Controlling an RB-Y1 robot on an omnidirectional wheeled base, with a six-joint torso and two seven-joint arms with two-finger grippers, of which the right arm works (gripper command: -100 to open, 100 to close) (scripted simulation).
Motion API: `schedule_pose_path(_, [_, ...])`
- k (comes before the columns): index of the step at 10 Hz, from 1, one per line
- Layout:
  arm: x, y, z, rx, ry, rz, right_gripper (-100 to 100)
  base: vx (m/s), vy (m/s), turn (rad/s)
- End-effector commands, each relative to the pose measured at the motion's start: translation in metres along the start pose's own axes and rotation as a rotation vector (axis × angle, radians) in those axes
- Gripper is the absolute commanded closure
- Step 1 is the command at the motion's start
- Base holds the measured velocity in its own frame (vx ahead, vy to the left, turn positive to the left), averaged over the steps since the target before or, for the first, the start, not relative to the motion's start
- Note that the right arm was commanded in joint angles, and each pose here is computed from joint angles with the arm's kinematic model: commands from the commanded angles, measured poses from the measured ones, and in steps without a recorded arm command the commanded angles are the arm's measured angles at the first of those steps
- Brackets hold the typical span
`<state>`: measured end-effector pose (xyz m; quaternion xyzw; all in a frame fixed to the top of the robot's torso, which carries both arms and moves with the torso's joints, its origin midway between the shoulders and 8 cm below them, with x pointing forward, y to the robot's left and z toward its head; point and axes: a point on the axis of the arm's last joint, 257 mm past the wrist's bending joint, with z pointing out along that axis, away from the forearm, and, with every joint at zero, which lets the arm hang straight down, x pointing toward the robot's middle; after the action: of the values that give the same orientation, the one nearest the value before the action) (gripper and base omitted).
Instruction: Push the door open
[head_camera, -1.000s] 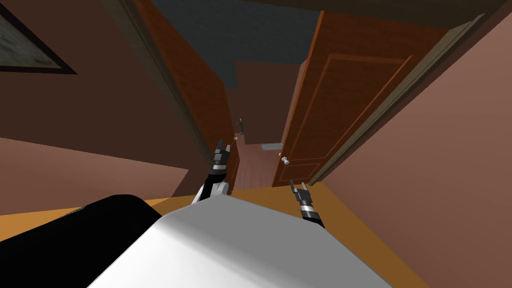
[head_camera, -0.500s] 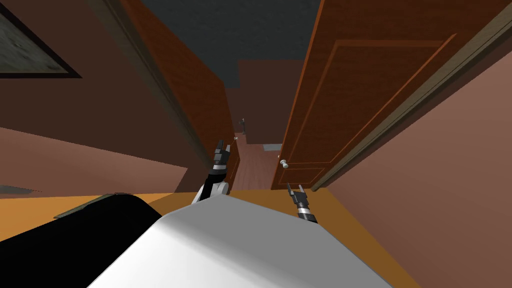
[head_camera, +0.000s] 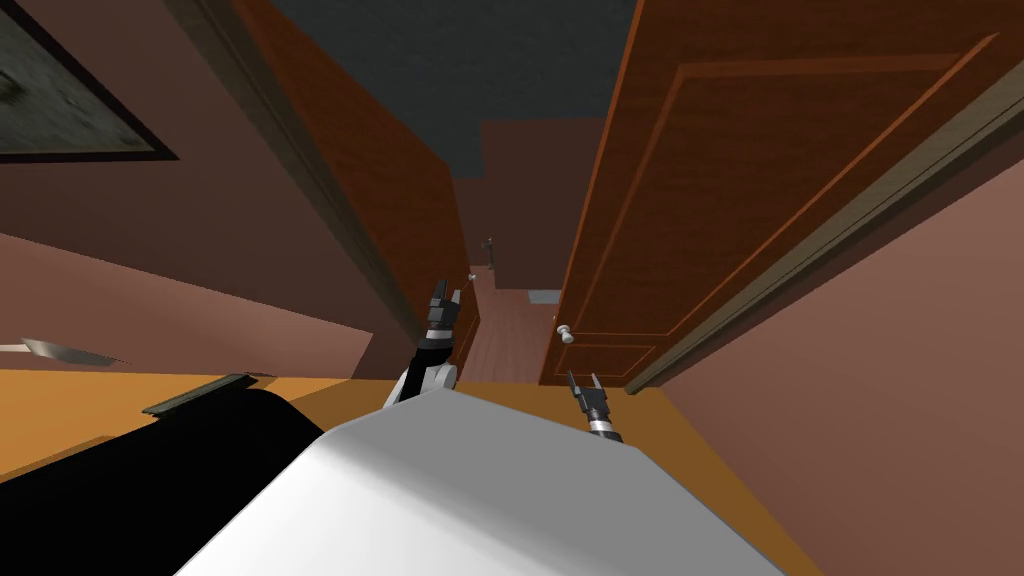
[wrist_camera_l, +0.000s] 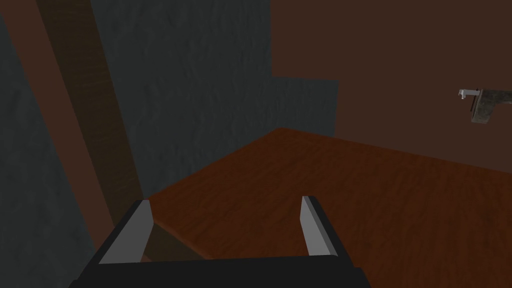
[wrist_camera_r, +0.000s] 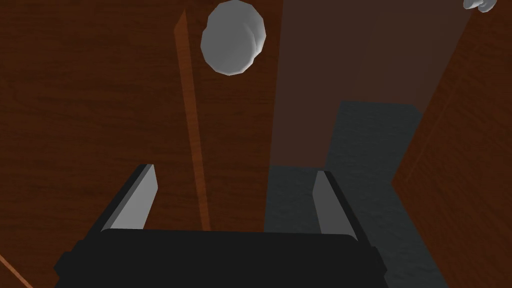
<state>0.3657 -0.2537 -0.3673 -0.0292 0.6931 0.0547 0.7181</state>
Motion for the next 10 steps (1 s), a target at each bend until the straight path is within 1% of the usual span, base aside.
schedule_pose_path(1, [0.009,0.01,-0.0013,-0.009,0.015,-0.018,-100,0.075,-0.156,0.123])
schedule_pose_path(4, [0.024,0.028,-0.0049,-0.021,0.036,-0.033,-100,0.104,-0.143,0.1])
schedule_pose_path(5, [0.021,0.025,-0.0025,-0.018,0.032,-0.028,-100,0.054,-0.058,0.029])
schedule_pose_path(6, [0.023,0.015,-0.0041,-0.027,0.04,-0.06,-100,0.077,0.007,0.015])
schedule_pose_path(8, [0.023,0.006,-0.0044,-0.031,0.046,-0.081,-100,0.175,0.031,0.014])
schedule_pose_path(10, [0.024,0.004,-0.0028,-0.029,0.047,-0.084,-100,0.205,0.016,0.018])
